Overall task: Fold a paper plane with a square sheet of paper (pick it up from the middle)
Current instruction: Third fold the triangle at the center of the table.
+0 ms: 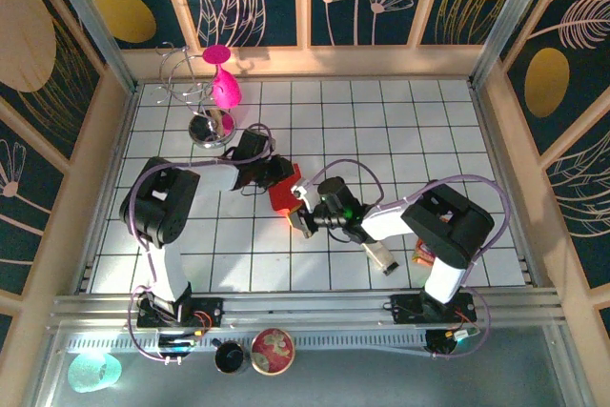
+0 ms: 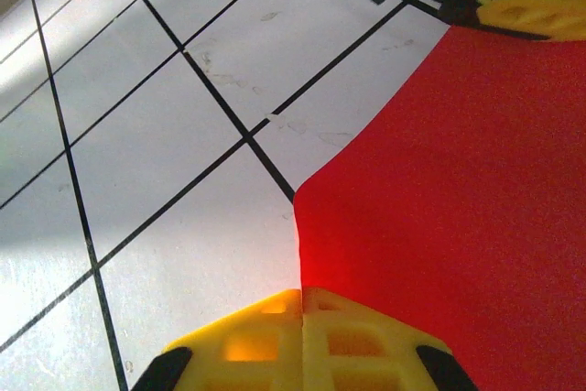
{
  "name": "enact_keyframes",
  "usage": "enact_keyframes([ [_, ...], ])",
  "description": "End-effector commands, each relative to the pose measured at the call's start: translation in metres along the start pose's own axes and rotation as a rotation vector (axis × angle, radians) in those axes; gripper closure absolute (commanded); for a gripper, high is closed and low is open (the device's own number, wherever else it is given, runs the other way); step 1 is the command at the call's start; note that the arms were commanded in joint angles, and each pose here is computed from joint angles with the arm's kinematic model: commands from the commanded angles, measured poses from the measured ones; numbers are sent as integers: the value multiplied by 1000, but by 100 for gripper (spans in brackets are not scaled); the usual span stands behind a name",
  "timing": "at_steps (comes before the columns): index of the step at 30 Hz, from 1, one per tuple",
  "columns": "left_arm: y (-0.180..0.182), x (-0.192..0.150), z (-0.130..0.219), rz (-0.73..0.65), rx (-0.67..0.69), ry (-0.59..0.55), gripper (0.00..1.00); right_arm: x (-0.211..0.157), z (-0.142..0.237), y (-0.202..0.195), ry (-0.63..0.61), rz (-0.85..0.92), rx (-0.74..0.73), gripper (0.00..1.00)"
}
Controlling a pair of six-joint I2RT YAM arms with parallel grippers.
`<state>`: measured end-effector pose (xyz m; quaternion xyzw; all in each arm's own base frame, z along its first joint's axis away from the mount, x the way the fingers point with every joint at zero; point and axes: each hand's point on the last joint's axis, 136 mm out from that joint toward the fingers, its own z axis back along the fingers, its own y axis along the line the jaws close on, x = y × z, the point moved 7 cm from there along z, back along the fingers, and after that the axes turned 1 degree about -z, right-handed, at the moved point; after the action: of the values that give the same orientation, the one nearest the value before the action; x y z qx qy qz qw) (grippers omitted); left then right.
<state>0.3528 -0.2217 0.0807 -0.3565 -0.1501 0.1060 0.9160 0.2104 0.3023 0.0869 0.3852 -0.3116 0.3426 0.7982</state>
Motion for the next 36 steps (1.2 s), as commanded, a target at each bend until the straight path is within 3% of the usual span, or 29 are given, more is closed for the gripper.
enact_keyframes([
  [1,1,0,-7,-34,30,40,79,9,6,-2,-49,-63,37,100],
  [11,15,-10,-22,-38,56,122,79,18,9,-23,-93,-188,9,100],
  [36,17,-11,-24,-52,63,139,83,10,-2,-51,-40,-280,-151,100],
])
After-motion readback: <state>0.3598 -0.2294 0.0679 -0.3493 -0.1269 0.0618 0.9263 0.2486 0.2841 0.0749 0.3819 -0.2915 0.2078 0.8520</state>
